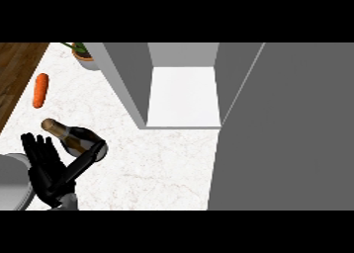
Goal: Pick up the wine, place it into the cabinet and close the cabinet
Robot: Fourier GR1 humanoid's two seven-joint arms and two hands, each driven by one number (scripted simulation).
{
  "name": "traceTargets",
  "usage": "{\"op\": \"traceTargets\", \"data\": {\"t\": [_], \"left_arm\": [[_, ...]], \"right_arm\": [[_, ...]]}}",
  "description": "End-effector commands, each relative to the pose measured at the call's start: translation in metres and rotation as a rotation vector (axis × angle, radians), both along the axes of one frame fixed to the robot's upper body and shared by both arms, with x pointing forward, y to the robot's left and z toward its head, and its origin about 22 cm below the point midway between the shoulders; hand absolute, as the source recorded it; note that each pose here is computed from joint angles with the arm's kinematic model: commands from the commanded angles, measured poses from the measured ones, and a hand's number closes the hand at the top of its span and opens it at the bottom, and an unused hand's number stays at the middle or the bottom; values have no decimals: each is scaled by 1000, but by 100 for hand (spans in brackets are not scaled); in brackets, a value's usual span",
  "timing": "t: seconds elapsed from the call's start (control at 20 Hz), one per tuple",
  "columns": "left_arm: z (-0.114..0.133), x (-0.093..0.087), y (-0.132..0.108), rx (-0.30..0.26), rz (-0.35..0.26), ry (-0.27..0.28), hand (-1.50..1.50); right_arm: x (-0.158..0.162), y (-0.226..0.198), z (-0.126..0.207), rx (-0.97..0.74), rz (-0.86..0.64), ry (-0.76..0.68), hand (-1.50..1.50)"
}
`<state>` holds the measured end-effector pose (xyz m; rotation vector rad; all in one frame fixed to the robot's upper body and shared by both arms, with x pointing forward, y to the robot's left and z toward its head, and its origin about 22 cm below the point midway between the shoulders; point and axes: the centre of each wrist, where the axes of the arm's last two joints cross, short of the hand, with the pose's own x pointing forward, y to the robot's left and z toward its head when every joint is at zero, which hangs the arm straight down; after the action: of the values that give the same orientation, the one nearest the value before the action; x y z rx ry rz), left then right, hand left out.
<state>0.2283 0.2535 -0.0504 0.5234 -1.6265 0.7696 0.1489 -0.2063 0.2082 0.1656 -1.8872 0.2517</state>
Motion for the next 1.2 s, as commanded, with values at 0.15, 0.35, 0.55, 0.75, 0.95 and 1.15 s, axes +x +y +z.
{"op": "traceTargets", "data": {"t": [0.15, 0.35, 0.55, 0.75, 0.95, 1.15], "left_arm": [[-40, -2, 1, -25, -18, -1, -150], [-49, 0, 8, -14, 7, 4, -150], [-50, 15, 15, -31, -10, 17, -150], [-47, 16, 4, -56, -32, 2, -150], [-56, 15, 16, -50, -31, -24, -150], [-51, 21, 12, -69, -23, -52, -150]], "right_arm": [[-19, -6, -3, 15, 39, -44, -150], [-32, -12, 12, 30, 30, -49, -150], [-29, 0, 14, 29, 31, -52, -150], [-37, -3, 11, 20, 36, -65, -150], [-19, -12, 14, 18, 24, -64, -150], [-36, -5, 18, 32, 23, -49, -150]]}}
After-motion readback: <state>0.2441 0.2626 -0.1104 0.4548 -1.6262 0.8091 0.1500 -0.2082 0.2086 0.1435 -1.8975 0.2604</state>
